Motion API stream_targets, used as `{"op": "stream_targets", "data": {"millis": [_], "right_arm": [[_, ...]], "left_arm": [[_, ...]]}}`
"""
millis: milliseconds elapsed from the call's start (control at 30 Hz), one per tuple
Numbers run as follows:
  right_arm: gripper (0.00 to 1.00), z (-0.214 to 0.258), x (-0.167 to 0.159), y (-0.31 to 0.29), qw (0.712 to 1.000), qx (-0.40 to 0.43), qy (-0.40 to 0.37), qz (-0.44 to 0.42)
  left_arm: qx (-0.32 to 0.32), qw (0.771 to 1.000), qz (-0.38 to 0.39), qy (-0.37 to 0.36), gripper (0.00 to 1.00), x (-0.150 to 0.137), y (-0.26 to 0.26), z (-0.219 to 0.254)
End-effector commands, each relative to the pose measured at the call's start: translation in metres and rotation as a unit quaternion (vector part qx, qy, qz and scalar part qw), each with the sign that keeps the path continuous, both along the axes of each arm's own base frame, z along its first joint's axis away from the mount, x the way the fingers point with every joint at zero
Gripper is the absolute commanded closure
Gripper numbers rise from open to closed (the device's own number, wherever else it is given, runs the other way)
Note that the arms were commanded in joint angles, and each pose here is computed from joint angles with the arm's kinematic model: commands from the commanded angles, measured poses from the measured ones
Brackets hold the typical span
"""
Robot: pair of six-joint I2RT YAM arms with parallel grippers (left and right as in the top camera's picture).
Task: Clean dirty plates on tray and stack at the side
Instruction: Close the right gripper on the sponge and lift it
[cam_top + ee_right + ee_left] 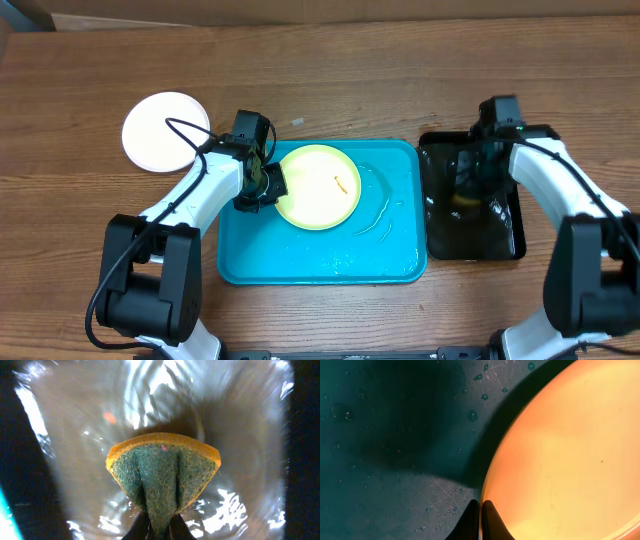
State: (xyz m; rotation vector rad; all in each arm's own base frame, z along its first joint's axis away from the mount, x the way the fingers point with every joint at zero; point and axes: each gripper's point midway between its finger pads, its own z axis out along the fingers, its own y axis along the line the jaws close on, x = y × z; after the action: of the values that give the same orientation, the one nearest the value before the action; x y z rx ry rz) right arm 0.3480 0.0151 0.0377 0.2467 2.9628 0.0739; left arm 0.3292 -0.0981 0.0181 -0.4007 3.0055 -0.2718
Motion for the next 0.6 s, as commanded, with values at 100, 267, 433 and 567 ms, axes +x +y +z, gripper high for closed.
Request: {"op": "stream_targets", "data": {"millis": [100, 267, 433, 567], "right_arm": [[0.96, 0.040, 0.019, -0.013, 0.997, -0.040, -0.062, -0.010], [0.96, 0.039, 0.020, -0.019, 0.996, -0.055, -0.062, -0.014], [0.96, 0.039, 0.020, -0.018, 0.997, -0.053, -0.062, -0.013], [0.96, 0.039, 0.022, -0.018, 0.996, -0.054, -0.066, -0.013]], "left_arm": [[0.004, 1.000, -0.001, -0.005, 0.94, -0.002, 0.000, 0.002], [0.006, 1.000, -0.001, -0.005, 0.78, -0.002, 0.000, 0.002], [0.012, 1.000, 0.000, -0.003, 0.76, -0.004, 0.003, 0.000], [0.014, 1.000, 0.000, -0.003, 0.78, -0.004, 0.004, -0.001]]}}
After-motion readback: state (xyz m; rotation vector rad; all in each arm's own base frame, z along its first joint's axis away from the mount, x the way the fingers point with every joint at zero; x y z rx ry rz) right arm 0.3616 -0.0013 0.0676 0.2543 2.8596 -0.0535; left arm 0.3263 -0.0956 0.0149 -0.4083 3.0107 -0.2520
